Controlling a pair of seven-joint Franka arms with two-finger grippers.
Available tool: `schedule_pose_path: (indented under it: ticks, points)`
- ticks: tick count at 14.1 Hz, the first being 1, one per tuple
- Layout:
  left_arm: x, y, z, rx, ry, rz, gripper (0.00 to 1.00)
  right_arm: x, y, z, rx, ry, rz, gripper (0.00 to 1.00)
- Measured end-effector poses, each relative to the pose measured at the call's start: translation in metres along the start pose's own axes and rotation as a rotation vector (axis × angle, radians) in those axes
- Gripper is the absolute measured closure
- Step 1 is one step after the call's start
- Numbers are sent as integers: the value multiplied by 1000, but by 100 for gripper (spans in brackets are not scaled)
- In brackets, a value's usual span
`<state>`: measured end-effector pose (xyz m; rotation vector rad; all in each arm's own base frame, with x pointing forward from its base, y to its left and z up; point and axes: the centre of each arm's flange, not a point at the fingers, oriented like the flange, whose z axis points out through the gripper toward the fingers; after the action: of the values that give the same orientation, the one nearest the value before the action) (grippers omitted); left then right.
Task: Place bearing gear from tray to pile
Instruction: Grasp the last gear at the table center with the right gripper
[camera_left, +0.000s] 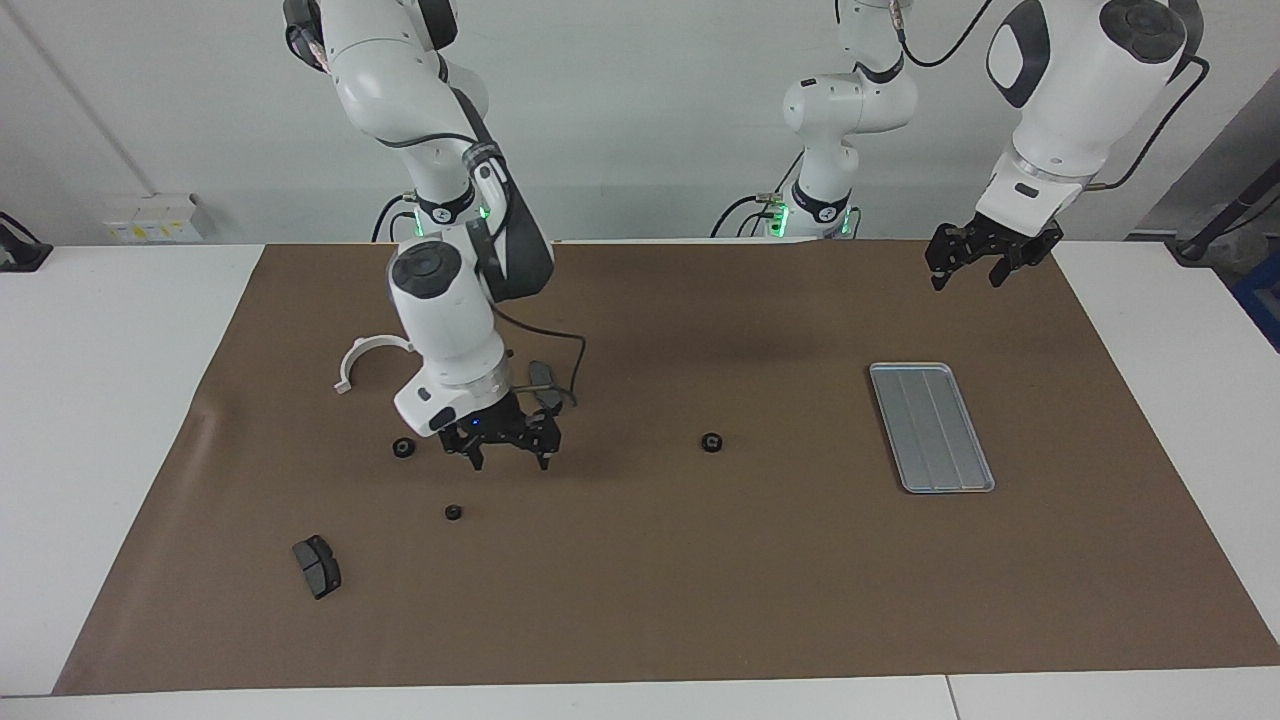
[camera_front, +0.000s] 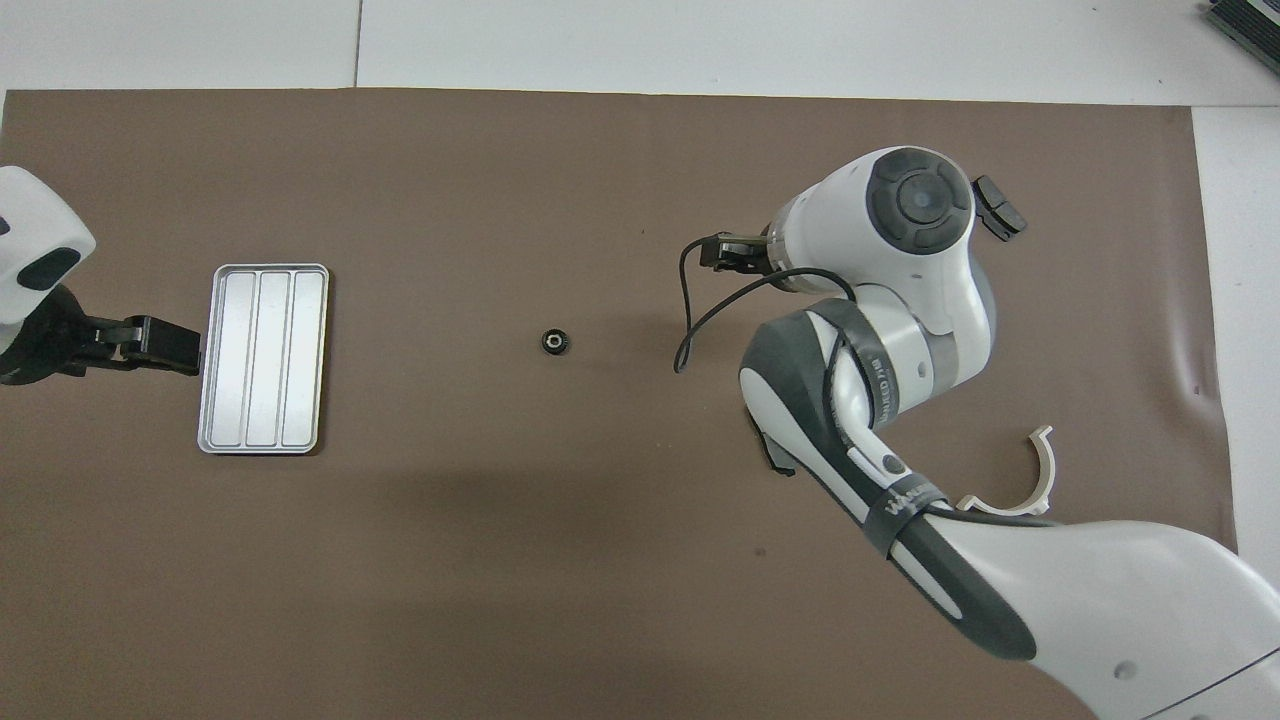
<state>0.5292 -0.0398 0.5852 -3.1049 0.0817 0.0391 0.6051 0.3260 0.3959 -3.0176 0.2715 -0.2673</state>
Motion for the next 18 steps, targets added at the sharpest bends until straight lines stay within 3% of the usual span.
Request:
schedule_pose_path:
  ticks: [3,5,8,12,18]
  points:
    - [-1,-1,-2,0,4,-1,0,-41,-52,21,-23,28,9,0]
    - [0,-1,-3,0,16,2,0,-55,-85,40,-13,69,6,0]
    - [3,2,-3,-12,37,5,0,-70,-119,68,14,73,-30,0]
    - [5,4,-4,-47,54,0,0,-75,-132,78,23,98,-71,0]
    - [5,-2,-4,-49,54,-13,0,-82,-132,104,-23,133,-146,0]
